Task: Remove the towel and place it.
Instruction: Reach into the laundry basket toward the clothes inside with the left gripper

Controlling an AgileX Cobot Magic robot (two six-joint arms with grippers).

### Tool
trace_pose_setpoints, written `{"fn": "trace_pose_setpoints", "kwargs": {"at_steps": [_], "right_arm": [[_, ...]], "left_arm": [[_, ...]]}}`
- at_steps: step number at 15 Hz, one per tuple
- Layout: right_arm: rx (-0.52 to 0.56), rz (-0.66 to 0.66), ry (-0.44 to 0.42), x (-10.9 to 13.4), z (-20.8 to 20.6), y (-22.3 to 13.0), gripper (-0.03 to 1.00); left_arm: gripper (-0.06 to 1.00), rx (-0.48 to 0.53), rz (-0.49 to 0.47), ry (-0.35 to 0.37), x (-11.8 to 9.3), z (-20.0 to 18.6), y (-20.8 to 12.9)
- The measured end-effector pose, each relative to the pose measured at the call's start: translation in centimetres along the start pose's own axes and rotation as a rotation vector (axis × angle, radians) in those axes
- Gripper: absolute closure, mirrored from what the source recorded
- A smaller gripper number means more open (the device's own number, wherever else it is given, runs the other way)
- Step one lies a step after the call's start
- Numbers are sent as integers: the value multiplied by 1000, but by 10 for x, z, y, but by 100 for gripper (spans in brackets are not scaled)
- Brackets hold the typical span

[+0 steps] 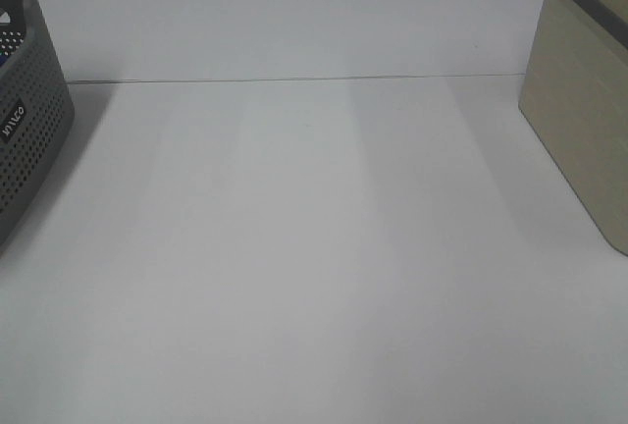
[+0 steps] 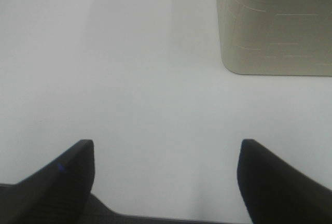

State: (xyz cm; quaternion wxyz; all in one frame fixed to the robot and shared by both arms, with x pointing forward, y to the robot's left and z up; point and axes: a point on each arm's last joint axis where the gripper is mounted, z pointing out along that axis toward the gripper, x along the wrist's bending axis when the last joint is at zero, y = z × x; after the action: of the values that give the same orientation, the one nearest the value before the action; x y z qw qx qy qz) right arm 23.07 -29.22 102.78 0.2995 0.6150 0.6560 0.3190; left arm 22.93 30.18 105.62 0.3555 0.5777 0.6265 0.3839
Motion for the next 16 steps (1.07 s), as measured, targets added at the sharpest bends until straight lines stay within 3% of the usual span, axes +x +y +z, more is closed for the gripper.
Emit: {"fn": "trace_pose_setpoints", "kwargs": {"at_steps": [16], "right_arm": [[0, 0, 0, 0, 0, 0, 22]], "left_arm": [[-4, 0, 14, 0, 0, 0, 0]]}}
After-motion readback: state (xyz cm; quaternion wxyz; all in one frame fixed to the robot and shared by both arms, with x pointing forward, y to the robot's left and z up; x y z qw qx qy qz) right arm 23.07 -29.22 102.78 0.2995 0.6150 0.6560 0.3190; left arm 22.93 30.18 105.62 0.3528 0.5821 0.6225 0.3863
